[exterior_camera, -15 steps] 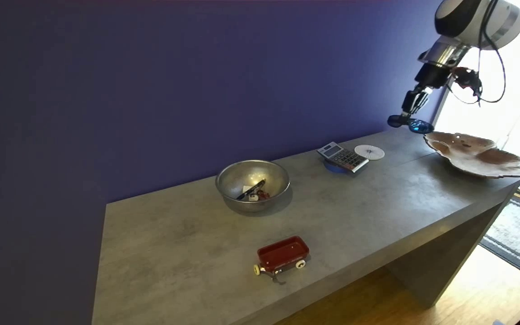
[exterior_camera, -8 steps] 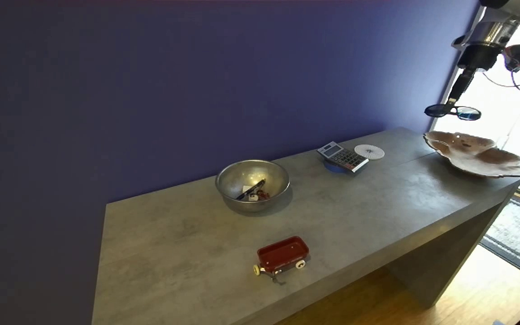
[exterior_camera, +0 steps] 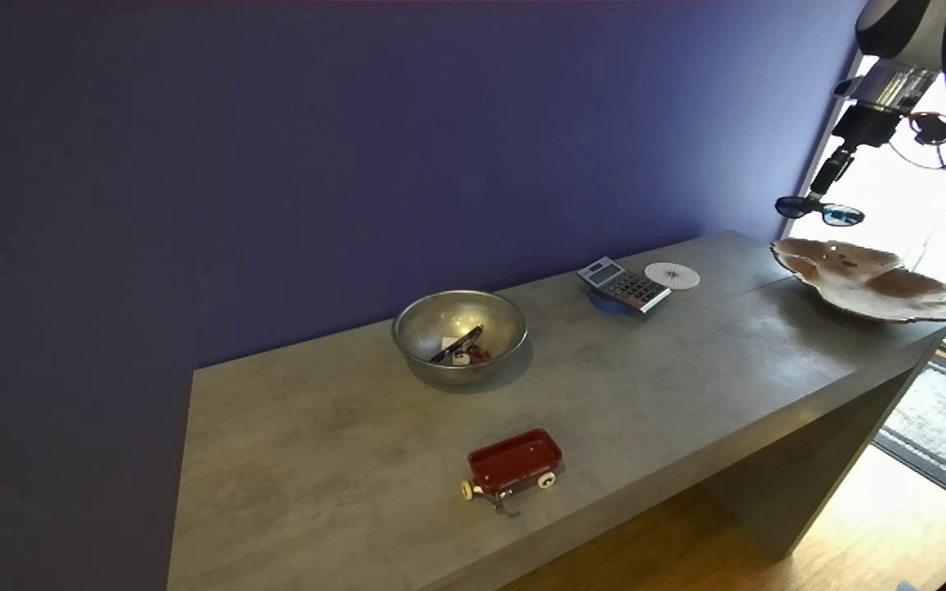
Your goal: Put the glasses in the key bowl
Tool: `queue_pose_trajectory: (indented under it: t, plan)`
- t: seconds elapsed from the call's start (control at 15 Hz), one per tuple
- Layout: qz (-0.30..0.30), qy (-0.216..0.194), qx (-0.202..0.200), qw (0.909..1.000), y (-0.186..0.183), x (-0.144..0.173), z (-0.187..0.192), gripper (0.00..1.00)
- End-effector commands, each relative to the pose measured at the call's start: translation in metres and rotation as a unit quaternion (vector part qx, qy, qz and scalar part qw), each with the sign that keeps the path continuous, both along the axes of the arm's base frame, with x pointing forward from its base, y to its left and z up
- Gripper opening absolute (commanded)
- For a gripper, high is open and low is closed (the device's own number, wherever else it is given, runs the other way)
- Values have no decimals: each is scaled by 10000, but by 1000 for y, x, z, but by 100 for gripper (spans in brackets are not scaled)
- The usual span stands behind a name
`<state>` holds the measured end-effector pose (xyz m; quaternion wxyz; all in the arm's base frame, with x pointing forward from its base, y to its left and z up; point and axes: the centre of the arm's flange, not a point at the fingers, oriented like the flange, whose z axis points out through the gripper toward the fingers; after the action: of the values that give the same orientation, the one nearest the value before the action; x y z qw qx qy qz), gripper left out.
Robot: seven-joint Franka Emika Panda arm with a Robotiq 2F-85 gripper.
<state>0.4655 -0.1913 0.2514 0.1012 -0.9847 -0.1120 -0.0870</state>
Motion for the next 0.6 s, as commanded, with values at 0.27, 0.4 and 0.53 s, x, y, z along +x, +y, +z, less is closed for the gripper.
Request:
queue_pose_trajectory:
  t: [0.27, 0.4, 0.53]
  plan:
    - [-505, 174, -157, 9984, -53, 13, -67, 4]
    - [-648, 207, -148, 9976, -64, 13, -72, 40]
    - [-798, 258, -84, 9964, -77, 13, -66, 47]
